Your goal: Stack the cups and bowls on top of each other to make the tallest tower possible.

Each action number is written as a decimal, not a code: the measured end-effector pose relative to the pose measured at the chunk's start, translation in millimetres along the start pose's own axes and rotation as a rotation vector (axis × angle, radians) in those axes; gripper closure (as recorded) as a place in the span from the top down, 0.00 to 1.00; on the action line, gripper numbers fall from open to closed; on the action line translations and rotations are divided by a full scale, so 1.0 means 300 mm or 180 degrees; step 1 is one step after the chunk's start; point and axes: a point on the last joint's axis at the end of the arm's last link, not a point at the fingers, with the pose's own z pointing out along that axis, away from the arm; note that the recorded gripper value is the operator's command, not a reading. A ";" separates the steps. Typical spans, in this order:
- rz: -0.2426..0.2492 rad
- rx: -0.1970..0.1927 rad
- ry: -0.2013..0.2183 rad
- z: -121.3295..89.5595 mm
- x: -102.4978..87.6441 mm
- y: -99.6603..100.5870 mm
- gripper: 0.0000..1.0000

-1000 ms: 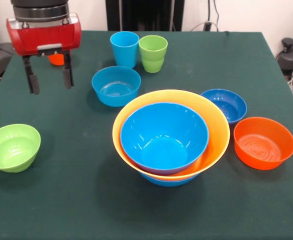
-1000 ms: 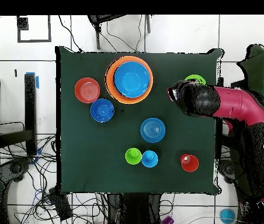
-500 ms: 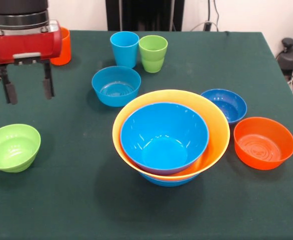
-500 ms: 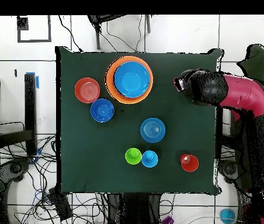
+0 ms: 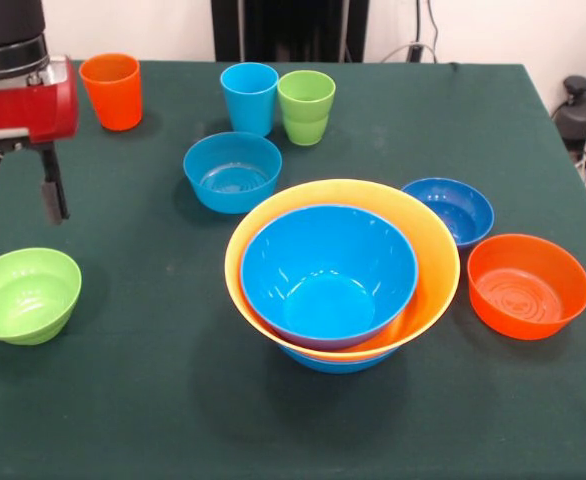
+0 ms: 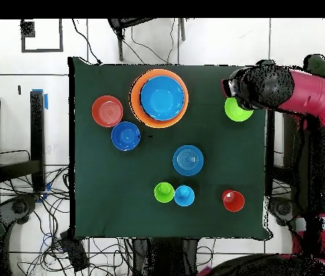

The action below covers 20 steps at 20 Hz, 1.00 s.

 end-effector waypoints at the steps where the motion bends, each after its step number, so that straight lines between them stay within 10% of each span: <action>1: 0.0008 -0.0011 0.0006 0.005 -0.007 -0.002 1.00; 20: -0.0080 -0.0174 0.0096 0.073 -0.010 0.106 1.00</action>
